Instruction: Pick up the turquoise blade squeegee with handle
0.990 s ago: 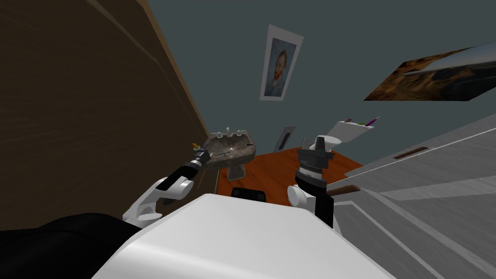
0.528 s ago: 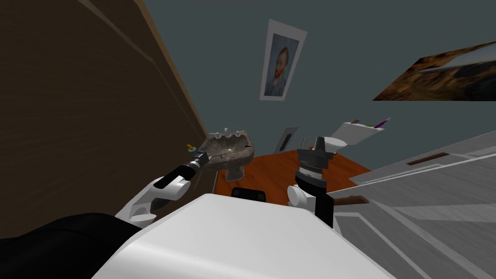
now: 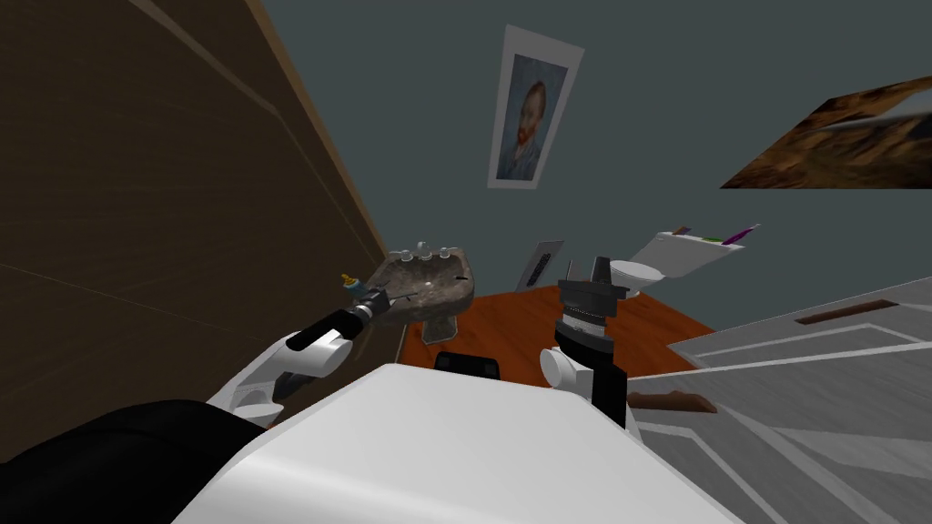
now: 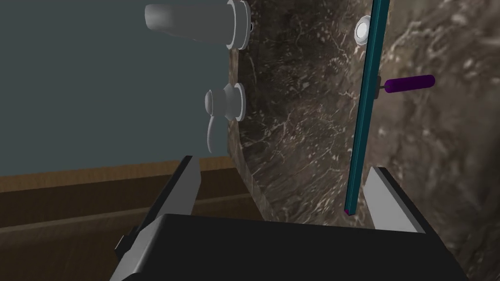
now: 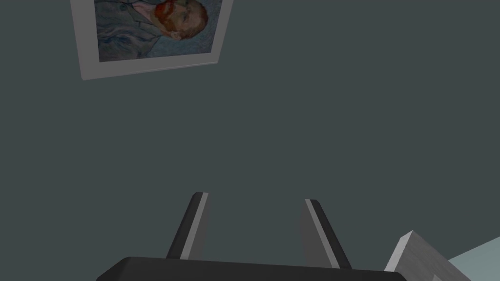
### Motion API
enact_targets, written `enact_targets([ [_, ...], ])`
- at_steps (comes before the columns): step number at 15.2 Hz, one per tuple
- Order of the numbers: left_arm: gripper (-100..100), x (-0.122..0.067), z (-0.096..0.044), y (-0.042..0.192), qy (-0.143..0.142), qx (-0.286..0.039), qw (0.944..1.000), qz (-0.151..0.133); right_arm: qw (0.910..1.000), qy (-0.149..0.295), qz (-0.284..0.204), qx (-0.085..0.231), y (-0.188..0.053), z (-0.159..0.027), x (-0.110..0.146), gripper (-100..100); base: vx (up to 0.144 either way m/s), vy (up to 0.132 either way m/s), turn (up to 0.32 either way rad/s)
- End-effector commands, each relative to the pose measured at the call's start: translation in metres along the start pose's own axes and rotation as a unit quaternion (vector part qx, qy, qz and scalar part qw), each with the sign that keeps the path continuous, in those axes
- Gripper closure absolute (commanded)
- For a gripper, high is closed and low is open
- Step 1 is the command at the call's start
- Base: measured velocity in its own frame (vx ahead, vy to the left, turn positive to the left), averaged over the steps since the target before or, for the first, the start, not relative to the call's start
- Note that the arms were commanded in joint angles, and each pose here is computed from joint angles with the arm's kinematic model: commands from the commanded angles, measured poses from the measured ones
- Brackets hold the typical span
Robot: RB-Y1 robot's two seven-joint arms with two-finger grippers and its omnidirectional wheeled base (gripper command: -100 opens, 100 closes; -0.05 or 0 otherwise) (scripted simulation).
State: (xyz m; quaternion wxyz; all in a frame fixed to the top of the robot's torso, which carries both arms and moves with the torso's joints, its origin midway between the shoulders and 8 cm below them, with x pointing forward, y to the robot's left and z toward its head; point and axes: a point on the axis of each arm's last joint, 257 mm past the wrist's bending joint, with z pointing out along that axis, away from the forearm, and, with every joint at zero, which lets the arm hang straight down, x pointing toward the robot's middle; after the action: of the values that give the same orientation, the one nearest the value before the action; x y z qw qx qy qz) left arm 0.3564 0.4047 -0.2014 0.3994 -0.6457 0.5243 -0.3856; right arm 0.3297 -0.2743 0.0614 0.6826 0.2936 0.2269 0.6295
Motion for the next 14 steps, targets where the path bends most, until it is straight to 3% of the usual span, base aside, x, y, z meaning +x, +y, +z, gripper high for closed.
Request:
enact_targets([
  [1, -100, -0.008, -0.003, 0.012, -0.008, -0.028, 0.9995, -0.007, 1.0, 0.0, 0.0, 0.0, 0.0, 0.0, 0.0, 0, 0.067, -0.104, 0.076],
  [10, -100, -0.029, -0.012, 0.048, -0.035, -0.104, 0.9934, -0.033, 1.0, 0.0, 0.0, 0.0, 0.0, 0.0, 0.0, 0, 0.073, -0.08, 0.058],
  [14, -100, -0.032, 0.0, 0.049, -0.035, -0.091, 0.9947, -0.034, 1.0, 0.0, 0.0, 0.0, 0.0, 0.0, 0.0, 0, 0.03, -0.006, -0.037],
])
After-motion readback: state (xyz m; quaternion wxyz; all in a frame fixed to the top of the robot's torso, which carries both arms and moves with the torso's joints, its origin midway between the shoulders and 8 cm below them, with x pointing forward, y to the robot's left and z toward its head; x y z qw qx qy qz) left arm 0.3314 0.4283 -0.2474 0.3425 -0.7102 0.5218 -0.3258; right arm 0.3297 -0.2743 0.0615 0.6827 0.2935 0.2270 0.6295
